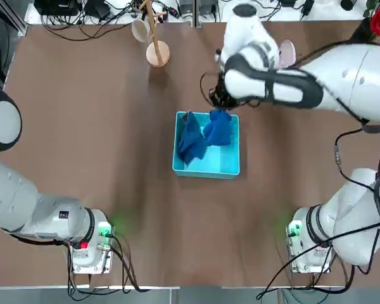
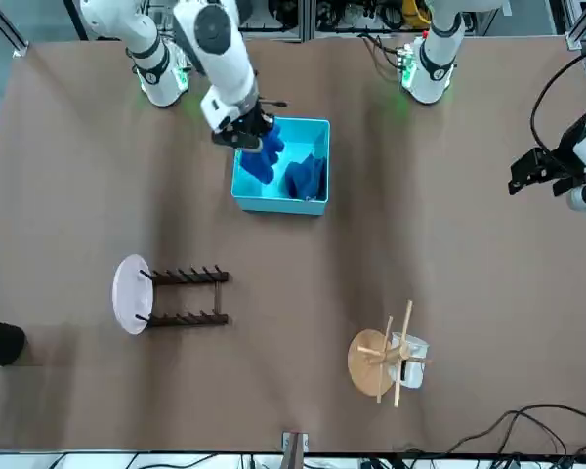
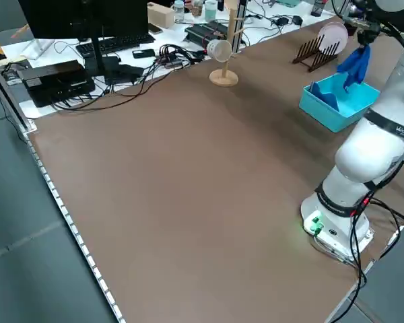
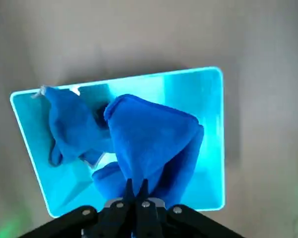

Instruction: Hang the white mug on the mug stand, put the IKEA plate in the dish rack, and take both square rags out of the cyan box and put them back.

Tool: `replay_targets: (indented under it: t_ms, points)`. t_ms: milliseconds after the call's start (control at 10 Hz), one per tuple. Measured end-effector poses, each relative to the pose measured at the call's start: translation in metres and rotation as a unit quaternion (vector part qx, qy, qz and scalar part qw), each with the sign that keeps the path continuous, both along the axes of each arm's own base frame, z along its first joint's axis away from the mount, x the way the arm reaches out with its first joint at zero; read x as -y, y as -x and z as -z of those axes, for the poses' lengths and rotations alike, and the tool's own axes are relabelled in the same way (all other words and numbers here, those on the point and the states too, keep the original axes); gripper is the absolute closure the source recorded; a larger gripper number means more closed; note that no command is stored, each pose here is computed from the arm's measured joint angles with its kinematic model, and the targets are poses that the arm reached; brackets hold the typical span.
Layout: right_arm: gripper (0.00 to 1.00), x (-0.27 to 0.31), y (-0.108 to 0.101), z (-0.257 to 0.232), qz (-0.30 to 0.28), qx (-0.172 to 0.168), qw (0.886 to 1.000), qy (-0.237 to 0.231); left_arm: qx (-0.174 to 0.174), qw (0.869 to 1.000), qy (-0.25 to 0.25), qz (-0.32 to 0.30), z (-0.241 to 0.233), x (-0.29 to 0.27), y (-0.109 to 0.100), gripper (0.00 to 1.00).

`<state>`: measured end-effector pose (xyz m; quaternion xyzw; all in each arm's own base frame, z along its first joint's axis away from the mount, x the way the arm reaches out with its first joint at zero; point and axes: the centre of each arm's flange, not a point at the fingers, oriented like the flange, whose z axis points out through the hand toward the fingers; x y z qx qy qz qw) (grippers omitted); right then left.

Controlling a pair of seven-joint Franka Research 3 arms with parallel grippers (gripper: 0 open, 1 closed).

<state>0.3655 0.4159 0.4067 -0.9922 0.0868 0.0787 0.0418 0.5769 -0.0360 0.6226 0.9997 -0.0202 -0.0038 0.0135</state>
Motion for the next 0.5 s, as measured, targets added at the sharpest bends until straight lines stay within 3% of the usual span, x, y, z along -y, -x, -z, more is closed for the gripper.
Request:
replay_targets:
  t_ms: [100, 500]
  points:
    - [0.97, -0.001, 0.005, 0.012, -0.001, -0.001, 1.0, 0.004, 0.0, 1.0, 0.0, 0.0, 0.0, 0.0, 0.0, 0.0]
    - [0.36, -0.001, -0.004, 0.04, 0.001, 0.014, 0.999, 0.031, 0.004, 1.0, 0.0, 0.0, -0.001, 0.0, -0.001, 0.0]
